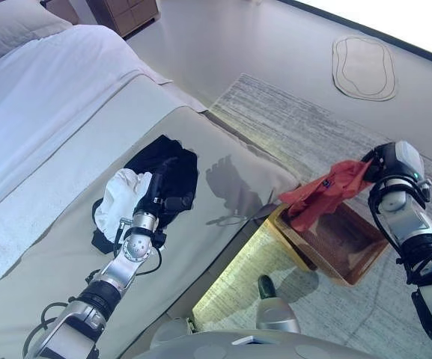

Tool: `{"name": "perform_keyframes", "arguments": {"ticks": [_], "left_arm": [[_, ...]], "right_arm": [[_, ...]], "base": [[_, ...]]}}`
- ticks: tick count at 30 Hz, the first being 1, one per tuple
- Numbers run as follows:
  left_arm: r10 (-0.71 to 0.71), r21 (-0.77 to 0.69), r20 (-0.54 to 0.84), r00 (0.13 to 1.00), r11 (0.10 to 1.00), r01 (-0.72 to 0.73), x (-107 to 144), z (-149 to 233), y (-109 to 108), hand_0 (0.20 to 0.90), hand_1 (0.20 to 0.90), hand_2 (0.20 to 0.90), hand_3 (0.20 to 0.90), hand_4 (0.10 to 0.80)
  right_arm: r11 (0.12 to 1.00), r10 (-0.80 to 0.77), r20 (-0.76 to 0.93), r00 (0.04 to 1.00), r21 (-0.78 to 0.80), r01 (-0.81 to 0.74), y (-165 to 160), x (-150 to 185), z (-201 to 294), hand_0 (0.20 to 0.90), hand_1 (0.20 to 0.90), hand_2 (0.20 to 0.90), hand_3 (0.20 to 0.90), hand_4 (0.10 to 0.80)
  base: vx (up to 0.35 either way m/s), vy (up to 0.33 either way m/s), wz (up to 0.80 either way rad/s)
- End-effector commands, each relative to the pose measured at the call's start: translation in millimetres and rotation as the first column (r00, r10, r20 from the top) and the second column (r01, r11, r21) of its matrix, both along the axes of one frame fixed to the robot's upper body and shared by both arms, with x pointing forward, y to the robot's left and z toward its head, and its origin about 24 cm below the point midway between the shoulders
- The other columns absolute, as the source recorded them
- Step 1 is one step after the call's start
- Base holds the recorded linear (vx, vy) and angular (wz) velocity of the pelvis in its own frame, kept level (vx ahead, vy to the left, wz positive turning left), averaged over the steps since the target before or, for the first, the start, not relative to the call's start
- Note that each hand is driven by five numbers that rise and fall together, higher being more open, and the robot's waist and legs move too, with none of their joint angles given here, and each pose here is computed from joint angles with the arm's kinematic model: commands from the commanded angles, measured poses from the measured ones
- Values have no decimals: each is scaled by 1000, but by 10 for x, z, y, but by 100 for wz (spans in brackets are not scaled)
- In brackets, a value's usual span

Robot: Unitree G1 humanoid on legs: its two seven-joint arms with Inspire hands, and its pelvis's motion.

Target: Pick up the clothes from the bed and place them into the basket

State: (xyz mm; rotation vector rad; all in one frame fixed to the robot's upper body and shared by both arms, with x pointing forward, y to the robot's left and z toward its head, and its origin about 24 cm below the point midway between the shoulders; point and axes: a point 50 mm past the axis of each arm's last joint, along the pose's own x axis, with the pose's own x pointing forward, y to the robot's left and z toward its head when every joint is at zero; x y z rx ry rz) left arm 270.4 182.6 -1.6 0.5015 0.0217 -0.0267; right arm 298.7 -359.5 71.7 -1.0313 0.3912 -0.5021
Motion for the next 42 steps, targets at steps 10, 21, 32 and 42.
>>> {"name": "perform_keyframes", "arguments": {"ticks": [10,21,32,42], "left_arm": [[-80,-3,128,989,997,81,117,215,-86,900,900,900,900,800],[-89,-5,127,988,996,90,121,225,-83,900,900,900,900,800],[-77,-6,136,988,997,78,120,237,-60,900,900,900,900,800],[-56,2,127,990,998,56,99,214,9,900,900,900,900,800]], "right_arm": [[985,-153,12,988,-77,153,-317,-174,-53,300,300,300,200,100],[978,-189,7,982,-88,189,-385,-210,-42,900,900,900,900,800],[984,-170,-33,985,-63,167,-378,-219,-80,900,900,900,900,800],[988,-148,-87,985,-65,142,-378,-230,-113,900,900,900,900,800]], "base": [[0,0,0],[0,-1,2],[0,0,0],[0,0,0]]}}
